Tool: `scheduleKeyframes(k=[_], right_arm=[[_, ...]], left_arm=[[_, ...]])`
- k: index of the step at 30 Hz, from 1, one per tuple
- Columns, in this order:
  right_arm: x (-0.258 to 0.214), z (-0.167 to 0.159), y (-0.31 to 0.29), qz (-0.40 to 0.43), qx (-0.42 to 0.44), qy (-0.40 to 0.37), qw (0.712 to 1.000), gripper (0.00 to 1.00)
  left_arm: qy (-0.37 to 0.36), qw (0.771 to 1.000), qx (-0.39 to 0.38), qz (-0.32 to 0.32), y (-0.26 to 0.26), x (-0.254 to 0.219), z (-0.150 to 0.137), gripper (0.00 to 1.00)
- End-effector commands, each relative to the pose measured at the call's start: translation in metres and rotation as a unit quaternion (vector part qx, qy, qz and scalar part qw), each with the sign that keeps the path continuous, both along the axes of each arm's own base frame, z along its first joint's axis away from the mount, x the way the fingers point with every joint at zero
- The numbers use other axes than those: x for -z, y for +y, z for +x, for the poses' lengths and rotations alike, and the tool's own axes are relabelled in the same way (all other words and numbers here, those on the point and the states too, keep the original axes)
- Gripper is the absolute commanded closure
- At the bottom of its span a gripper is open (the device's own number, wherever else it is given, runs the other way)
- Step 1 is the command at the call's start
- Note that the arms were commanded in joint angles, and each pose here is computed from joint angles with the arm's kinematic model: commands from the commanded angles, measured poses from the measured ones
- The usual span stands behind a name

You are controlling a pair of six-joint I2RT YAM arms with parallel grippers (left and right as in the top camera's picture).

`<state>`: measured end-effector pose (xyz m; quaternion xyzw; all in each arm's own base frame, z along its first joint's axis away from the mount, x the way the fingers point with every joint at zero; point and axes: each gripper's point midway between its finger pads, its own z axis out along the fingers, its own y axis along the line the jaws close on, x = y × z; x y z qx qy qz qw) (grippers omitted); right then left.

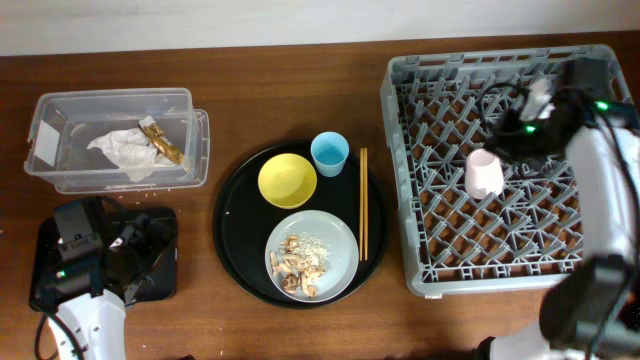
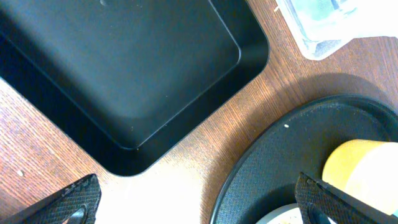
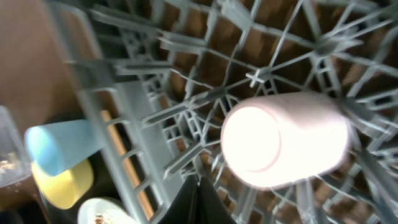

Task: Sort waste into correct bins and load items into the dishwasher rack
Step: 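Carry the pink cup to the dish rack and place it upside down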

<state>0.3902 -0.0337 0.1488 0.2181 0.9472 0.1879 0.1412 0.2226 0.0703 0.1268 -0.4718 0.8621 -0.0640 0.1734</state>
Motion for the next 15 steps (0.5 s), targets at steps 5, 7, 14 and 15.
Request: scheduleKeyframes(k=[5, 7, 14, 15], right_arm=[[0.05, -0.011, -0.036, -0.093, 0.05, 0.097, 0.99, 0.96], [0.041, -0.016, -0.039, -0.101, 0.051, 0.1, 0.989, 0.96], [-0.011, -0.02, -0.052, -0.142, 0.074, 0.083, 0.984, 0.96], [-0.011, -0.02, -0.051, -0.142, 0.072, 0.083, 0.984, 0.96]], left_arm=[[0.0, 1.0, -0.007, -0.004, 0.001, 0.0, -0.001, 0.01], [0.0, 1.0, -0.007, -0.004, 0.001, 0.0, -0.001, 0.01], [0.0, 1.0, -0.007, -0.004, 0.001, 0.0, -0.001, 0.01], [0.0, 1.0, -0.007, -0.004, 0.001, 0.0, -0.001, 0.01]])
